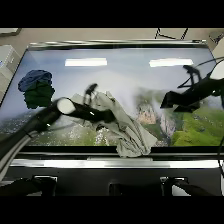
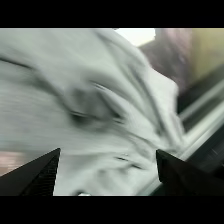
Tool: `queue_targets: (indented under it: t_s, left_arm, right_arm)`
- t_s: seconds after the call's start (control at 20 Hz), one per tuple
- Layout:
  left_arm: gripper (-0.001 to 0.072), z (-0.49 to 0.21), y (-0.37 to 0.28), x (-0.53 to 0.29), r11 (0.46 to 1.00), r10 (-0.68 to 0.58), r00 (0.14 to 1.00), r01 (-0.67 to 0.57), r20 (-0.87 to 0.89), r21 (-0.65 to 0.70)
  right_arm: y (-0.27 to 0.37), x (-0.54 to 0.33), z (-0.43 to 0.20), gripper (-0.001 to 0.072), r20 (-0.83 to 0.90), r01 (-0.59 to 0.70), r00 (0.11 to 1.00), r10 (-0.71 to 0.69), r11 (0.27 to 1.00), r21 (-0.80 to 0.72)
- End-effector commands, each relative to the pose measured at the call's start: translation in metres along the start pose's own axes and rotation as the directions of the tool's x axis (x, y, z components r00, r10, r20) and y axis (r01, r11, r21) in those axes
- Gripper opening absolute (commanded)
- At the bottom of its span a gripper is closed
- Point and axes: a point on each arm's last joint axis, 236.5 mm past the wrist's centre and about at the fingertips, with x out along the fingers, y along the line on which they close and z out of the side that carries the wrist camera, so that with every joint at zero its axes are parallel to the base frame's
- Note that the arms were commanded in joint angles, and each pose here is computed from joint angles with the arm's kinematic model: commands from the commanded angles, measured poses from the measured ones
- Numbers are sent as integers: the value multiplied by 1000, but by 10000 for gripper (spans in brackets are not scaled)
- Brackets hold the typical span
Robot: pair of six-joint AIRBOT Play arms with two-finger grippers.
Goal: Fold the clothes and pants, and hang the long-sleeved shirts on hangers.
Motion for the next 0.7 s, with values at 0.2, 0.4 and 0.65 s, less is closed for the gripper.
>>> queue_targets:
  t_s: [0.2, 0.4, 0.65]
  left_arm:
    - [720, -19, 212, -96, 888, 163, 985, -168, -49, -428]
    - [720, -29, 220, -51, 843, 75, 995, -28, 66, -536]
    - [719, -17, 215, -5, 836, 55, 992, 17, 114, -548]
  right_arm:
    - [-28, 128, -92, 712, -274, -30, 959, 70, 989, 147]
    - [-33, 141, -97, 712, -267, -19, 962, 63, 986, 165]
    - [-35, 146, -94, 717, -247, -18, 967, 62, 984, 177]
